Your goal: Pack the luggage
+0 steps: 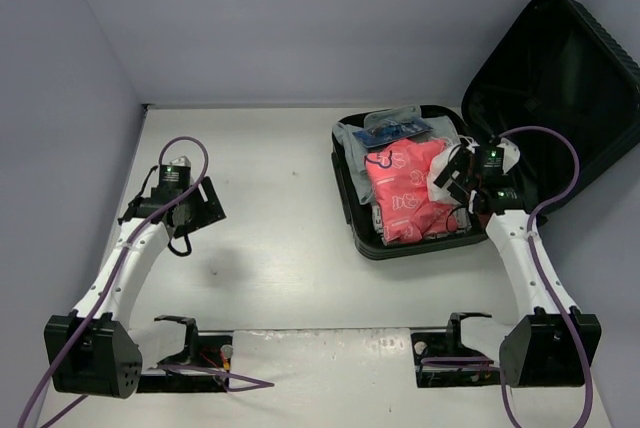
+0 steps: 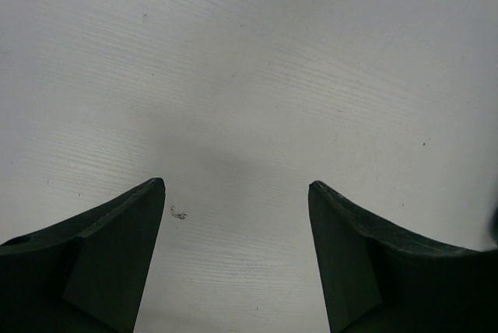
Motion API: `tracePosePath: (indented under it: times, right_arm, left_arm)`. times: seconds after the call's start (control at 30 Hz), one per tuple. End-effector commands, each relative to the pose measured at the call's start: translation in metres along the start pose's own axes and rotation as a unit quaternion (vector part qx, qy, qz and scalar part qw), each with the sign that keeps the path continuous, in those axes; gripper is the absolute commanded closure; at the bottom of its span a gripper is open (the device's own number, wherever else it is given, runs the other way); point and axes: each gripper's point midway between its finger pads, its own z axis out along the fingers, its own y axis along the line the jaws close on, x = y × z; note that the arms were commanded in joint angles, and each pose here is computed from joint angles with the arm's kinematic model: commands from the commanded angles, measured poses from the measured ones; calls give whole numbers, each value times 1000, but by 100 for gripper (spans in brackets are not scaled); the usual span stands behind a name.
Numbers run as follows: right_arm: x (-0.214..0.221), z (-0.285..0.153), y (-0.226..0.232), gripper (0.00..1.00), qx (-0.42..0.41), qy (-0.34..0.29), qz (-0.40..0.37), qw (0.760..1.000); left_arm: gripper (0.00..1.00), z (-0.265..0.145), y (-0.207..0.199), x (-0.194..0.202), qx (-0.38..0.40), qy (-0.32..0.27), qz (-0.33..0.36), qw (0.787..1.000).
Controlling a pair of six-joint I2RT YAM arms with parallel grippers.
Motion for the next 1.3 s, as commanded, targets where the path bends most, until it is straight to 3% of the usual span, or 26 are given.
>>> tracePosePath:
  times: [0.0,0.37,0.57,0.67,0.7,0.73,0.83,1.27]
  right_arm:
    - [-28,-16,25,23,-50,-40,-4,998]
    - [-20,-43,36,20,-111,-43,-9,993]
    - [-10,-40,22,20,-93,-44,-7,995]
    - [-3,-40,15,26,-85,-45,-6,995]
    - [-4,-44,15,32,-90,-51,-6,995]
    - [-3,-45,13,45,-88,-53,-7,995]
    - [-5,-46,10,59,-83,-61,-11,995]
    - [9,-51,41,62,-164,-13,-69,984]
  left_arm:
    - [31,-5,-7,-22,10,-35,4,999]
    - [31,-3,-4,-24,5,-33,0,999]
    - [31,-2,-3,-23,3,-32,-1,999]
    - [31,-2,-3,-23,3,-31,-1,1000]
    - [31,-2,-3,-23,3,-31,-1,1000]
    - [31,-2,-3,-23,3,-31,-1,1000]
    - [31,-2,-3,-23,5,-31,-1,1000]
    - [31,-1,-5,-20,10,-25,-1,1000]
